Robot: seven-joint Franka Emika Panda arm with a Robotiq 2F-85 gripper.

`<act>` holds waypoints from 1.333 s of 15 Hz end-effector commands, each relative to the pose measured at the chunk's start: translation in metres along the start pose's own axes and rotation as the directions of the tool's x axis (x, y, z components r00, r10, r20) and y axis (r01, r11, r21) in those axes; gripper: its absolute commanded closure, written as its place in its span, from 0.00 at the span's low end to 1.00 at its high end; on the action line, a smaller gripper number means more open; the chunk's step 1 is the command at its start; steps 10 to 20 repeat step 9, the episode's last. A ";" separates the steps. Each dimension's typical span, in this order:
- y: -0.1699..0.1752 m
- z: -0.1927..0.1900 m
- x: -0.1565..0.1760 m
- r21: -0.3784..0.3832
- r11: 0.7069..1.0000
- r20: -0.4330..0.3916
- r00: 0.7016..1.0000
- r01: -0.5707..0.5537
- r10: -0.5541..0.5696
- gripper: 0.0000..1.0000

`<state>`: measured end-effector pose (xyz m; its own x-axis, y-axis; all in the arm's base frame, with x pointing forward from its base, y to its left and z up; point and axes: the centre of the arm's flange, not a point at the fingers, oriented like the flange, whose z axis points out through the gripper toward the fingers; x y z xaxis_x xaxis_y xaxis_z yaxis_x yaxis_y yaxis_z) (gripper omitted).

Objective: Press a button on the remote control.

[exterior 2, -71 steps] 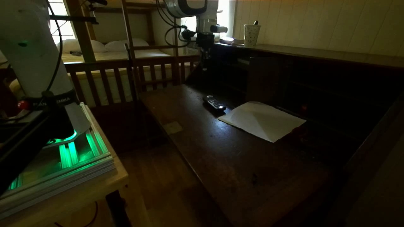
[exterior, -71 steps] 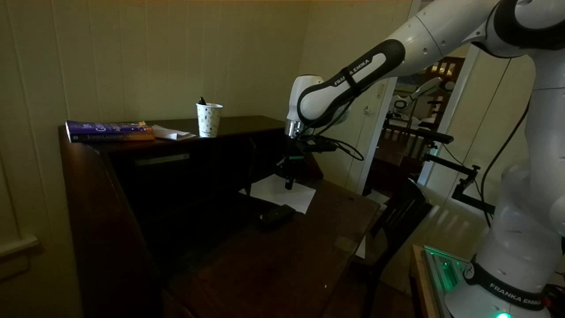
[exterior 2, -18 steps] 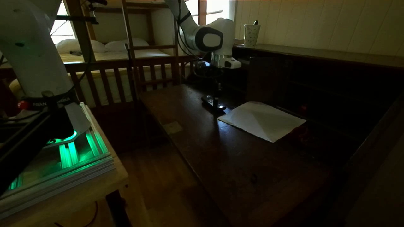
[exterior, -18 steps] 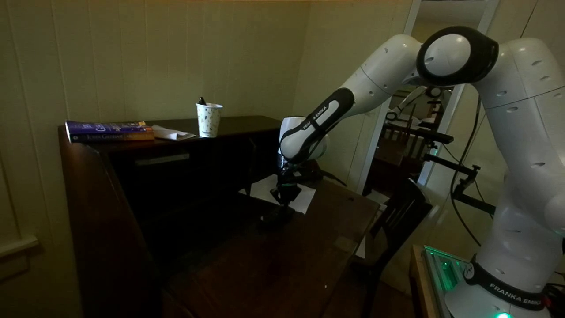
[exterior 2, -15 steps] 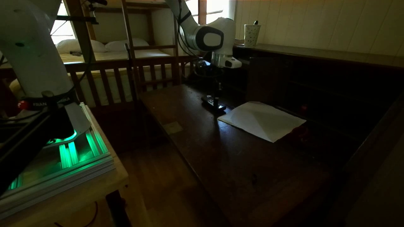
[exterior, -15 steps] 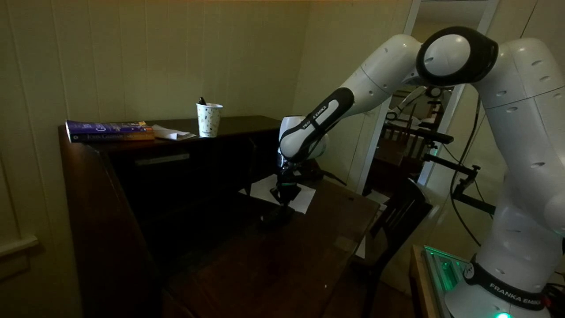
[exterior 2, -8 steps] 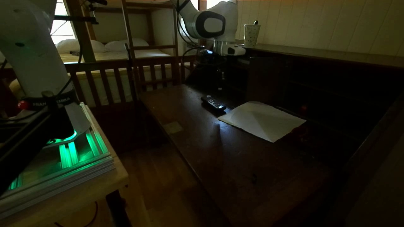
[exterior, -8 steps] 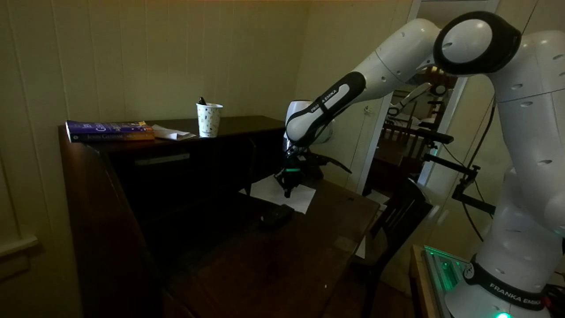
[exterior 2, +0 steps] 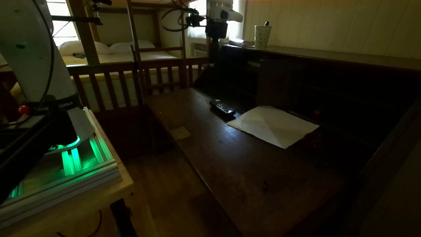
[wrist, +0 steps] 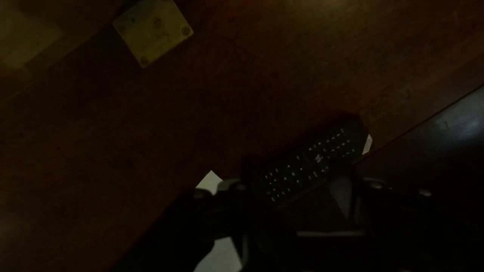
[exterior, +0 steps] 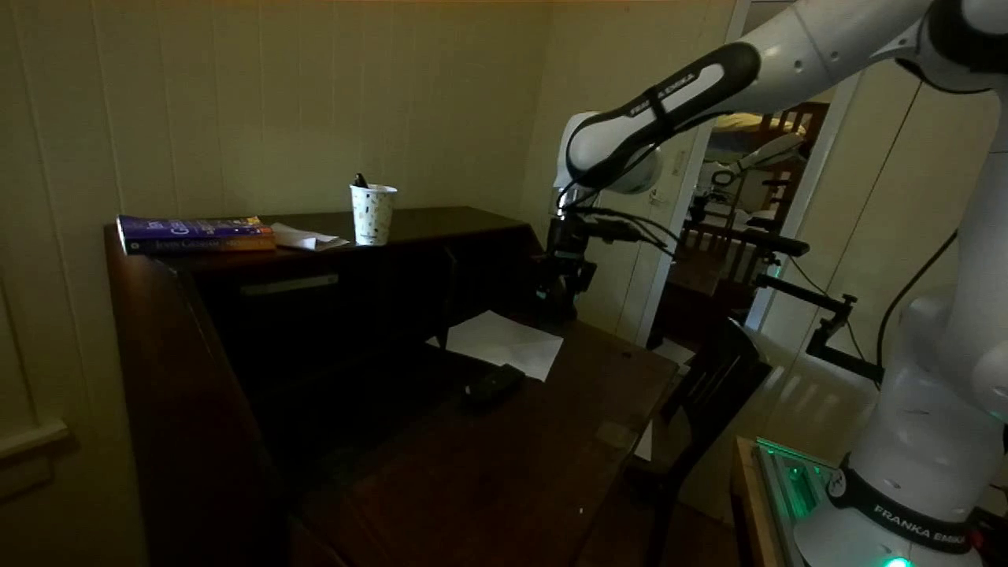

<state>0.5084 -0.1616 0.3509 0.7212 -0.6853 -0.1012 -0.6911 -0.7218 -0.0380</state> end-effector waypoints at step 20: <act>0.013 -0.048 -0.035 0.044 0.999 -0.021 1.000 0.013 -0.012 0.02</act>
